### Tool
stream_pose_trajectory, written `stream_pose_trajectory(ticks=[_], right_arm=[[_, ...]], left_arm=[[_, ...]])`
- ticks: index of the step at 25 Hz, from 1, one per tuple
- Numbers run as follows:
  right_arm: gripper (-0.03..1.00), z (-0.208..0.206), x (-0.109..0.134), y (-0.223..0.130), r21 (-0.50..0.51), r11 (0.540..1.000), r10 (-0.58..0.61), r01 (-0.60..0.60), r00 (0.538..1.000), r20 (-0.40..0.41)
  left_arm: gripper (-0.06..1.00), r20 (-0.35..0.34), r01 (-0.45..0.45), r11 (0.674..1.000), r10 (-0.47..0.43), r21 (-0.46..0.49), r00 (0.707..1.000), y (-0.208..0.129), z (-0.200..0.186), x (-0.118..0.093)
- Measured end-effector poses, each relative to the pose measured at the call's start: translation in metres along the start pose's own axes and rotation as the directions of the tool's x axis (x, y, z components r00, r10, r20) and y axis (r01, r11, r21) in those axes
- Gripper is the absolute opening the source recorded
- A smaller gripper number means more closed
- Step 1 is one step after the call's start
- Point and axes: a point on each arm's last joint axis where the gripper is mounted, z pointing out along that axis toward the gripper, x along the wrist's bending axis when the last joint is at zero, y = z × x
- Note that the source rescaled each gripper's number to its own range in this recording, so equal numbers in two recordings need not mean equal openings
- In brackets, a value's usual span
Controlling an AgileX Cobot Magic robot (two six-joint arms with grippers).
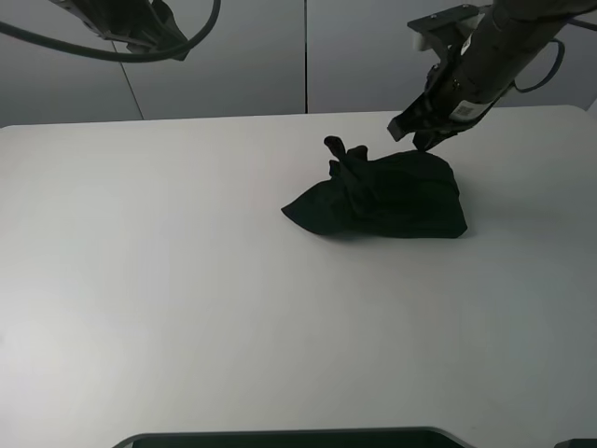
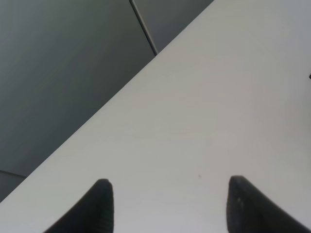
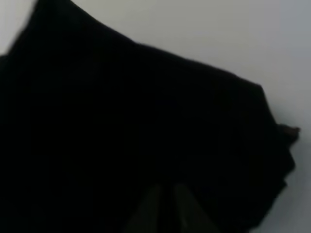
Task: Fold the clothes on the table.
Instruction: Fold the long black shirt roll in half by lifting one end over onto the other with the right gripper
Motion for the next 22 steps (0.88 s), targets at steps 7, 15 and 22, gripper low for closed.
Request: stream_pose_trajectory(ticks=[7, 15, 22], right_arm=[[0.0, 0.022, 0.001, -0.013, 0.092, 0.993, 0.079, -0.079, 0.997, 0.005], [0.0, 0.048, 0.04, -0.01, 0.042, 0.994, 0.104, -0.097, 0.974, -0.2], [0.0, 0.046, 0.096, -0.003, -0.024, 0.998, 0.047, -0.057, 0.955, -0.293]], left_arm=[[0.78, -0.023, -0.007, 0.999, 0.005, -0.054, 1.0, 0.008, -0.026, 0.002], [0.78, -0.104, -0.054, 0.982, 0.035, -0.181, 0.994, 0.021, -0.087, 0.005], [0.78, -0.179, -0.096, 0.95, 0.043, -0.296, 0.983, 0.026, -0.145, 0.004]])
